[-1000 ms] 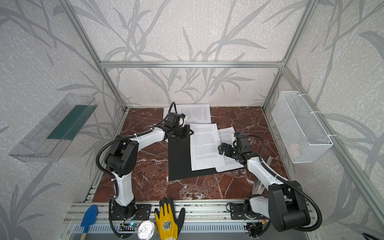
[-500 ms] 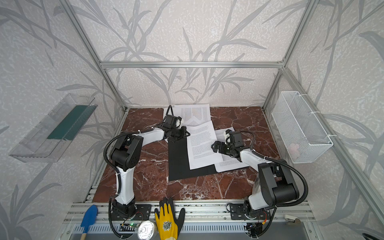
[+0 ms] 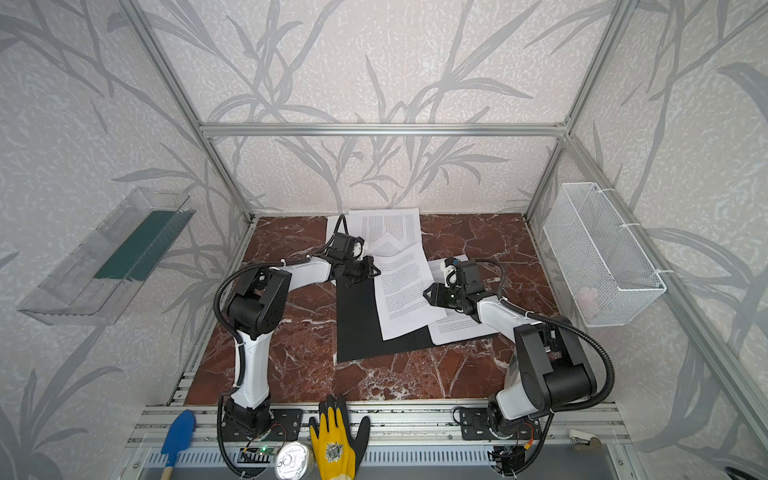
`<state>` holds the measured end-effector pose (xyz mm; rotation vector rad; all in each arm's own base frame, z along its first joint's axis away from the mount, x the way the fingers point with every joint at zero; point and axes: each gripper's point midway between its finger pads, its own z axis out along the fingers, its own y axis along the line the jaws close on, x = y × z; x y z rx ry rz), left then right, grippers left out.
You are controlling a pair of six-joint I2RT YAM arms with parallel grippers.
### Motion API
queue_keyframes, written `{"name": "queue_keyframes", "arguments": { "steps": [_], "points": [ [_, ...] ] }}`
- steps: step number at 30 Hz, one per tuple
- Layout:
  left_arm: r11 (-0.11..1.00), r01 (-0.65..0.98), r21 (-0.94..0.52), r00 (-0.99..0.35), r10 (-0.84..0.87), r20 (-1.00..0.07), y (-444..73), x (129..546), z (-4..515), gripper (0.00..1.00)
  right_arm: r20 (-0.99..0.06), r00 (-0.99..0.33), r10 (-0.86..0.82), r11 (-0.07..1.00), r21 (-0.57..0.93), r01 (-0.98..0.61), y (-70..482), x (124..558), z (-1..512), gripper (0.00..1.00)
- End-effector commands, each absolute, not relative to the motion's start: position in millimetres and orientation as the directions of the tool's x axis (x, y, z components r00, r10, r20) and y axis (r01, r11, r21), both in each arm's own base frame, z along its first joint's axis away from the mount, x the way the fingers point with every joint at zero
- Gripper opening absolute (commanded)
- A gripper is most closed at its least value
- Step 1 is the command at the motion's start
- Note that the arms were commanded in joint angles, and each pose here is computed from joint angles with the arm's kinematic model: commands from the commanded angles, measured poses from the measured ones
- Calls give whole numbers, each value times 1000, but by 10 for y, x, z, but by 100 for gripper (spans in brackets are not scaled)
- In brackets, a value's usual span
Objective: Put the files into the folder
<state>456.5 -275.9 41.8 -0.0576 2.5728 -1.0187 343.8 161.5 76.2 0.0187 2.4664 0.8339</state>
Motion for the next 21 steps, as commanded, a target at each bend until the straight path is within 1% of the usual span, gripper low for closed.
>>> {"name": "queue_keyframes", "arguments": {
  "steps": [1, 5, 7, 9, 14, 15, 18, 19, 21],
  "points": [
    [714, 120, -689, -925, -173, -339, -2801, 4620, 499, 0, -524, -834, 173, 804, 565, -188, 1632, 3484, 946, 28],
    [691, 129, -712, -922, -182, -343, -2836, 4624, 628, 0, -526, -834, 169, 810, 556, -186, 1608, 3445, 981, 2],
    [677, 136, -723, -918, -189, -350, -2856, 4634, 720, 1, -527, -833, 169, 813, 552, -185, 1596, 3431, 1008, 0],
    [662, 141, -736, -915, -197, -352, -2875, 4643, 808, 8, -527, -832, 171, 814, 552, -183, 1587, 3406, 1035, 0],
    [616, 174, -768, -896, -224, -383, -2899, 4616, 1168, 39, -530, -828, 182, 837, 526, -153, 1489, 3364, 1151, 0],
    [606, 185, -773, -891, -229, -393, -2893, 4592, 1261, 47, -533, -826, 185, 841, 521, -148, 1460, 3356, 1174, 0],
    [599, 211, -772, -866, -252, -433, -2818, 4464, 1556, 88, -549, -814, 193, 855, 501, -135, 1374, 3350, 1246, 0],
    [599, 221, -770, -856, -259, -447, -2775, 4398, 1660, 99, -555, -811, 188, 864, 486, -132, 1340, 3348, 1261, 0],
    [592, 246, -767, -835, -272, -478, -2724, 4226, 1864, 99, -555, -810, 189, 881, 460, -110, 1259, 3354, 1262, 0]
  ]
}}
